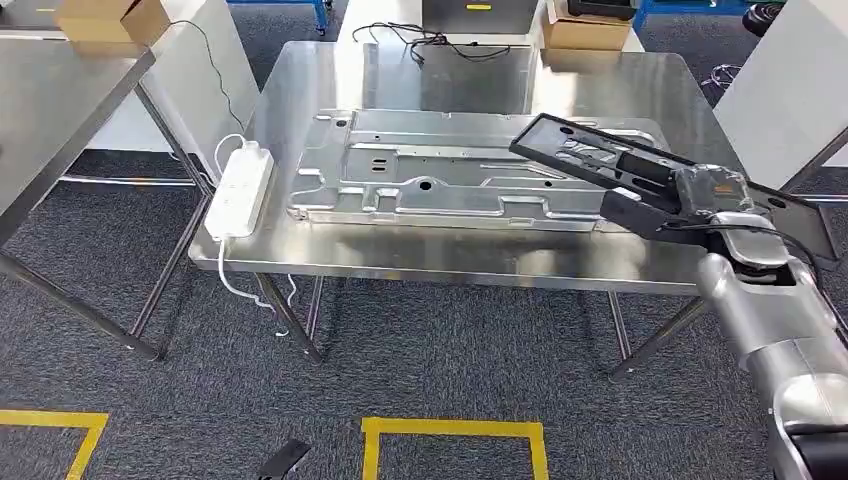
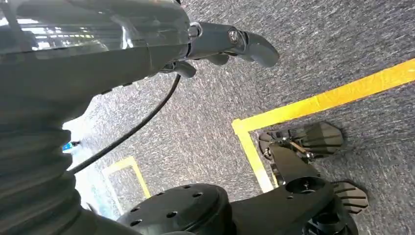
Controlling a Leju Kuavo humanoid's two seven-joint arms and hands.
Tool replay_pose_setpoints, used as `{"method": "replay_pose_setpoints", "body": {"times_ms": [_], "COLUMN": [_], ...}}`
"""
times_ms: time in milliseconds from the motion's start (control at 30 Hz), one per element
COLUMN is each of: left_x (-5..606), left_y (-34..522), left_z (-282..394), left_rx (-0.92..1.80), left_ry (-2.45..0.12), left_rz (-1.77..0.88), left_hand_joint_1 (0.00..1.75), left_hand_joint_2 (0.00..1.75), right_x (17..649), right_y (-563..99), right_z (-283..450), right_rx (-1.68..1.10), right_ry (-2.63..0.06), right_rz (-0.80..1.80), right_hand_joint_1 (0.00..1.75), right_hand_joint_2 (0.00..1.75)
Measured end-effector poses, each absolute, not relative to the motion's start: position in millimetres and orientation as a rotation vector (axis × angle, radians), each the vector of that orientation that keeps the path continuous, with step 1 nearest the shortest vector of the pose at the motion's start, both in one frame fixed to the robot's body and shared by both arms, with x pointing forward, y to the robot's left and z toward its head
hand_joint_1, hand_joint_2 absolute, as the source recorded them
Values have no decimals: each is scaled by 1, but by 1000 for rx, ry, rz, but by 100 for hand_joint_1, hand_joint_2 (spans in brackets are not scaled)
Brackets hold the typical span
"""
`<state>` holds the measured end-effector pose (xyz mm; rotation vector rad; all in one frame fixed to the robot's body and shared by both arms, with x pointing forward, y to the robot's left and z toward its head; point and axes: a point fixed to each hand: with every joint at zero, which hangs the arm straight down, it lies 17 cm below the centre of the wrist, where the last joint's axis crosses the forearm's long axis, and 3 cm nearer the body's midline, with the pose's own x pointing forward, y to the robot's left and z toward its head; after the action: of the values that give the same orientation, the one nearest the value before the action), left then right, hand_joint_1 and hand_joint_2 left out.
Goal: Take the parts from the cabinet and place them on the table.
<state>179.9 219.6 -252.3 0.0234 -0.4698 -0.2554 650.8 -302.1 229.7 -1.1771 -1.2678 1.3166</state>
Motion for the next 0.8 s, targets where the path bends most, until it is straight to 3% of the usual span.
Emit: {"method": "replay_pose_setpoints", "body": {"times_ms": [800], "left_x": [182], "left_y": [220], "left_z": [-252], "left_rx": [22], "left_ry": [-476], "left_rz": [-241], "left_hand_joint_1": [0], "left_hand_joint_2": [175], "right_x": [650], "right_y": [-275], "right_z": [225], "right_rx": [-1146], "right_ry": [-1289], "right_rz": [1354], "right_hand_joint_1": [134], "right_hand_joint_2": [175]}}
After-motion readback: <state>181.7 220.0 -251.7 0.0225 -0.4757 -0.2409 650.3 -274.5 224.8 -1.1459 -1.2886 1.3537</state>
